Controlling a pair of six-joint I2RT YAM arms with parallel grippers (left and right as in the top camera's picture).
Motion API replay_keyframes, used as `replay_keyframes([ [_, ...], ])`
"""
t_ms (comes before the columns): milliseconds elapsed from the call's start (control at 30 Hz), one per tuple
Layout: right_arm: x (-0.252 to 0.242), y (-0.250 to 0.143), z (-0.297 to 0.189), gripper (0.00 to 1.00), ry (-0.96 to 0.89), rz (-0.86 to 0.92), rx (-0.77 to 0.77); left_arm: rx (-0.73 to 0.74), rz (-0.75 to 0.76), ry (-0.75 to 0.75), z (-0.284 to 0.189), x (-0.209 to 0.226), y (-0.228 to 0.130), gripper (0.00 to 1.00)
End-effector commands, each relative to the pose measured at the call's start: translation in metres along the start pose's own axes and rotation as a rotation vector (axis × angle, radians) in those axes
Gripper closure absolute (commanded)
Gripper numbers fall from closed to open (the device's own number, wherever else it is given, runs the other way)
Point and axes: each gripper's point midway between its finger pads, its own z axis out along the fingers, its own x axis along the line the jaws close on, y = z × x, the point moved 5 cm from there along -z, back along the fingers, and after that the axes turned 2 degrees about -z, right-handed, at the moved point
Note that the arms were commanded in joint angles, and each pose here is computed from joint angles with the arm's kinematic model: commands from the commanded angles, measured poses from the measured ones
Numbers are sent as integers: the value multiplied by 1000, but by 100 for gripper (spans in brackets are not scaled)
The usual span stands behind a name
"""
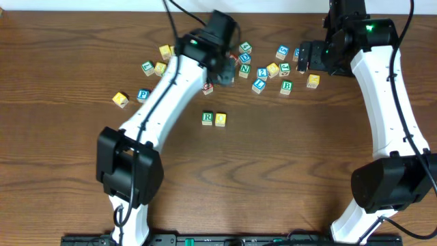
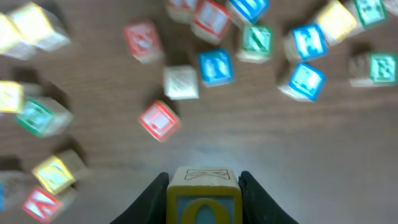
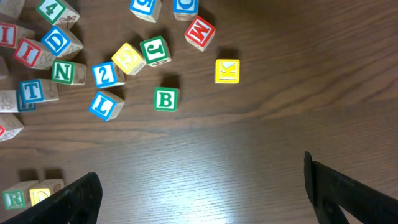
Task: Spell out ROBOT
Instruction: 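Carry the yellow O block to the row and set it down right of it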
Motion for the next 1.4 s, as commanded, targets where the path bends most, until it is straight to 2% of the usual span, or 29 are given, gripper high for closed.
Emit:
replay_keyframes([
  [0, -2, -2, 4, 1, -22, -16, 13, 41, 13, -8, 1, -25, -16, 76],
  [267, -2, -3, 4, 1, -23, -16, 17, 143, -37, 6, 26, -53, -61, 76],
  [467, -2, -3, 4, 1, -23, -16, 16, 147, -42, 2, 54, -57, -82, 76],
  [833, -2, -3, 4, 1, -22, -16, 17, 110, -41, -19, 89, -55, -101, 76],
  [1367, -2, -3, 4, 1, -20, -16, 17, 99, -43, -11, 102, -52, -103, 75],
])
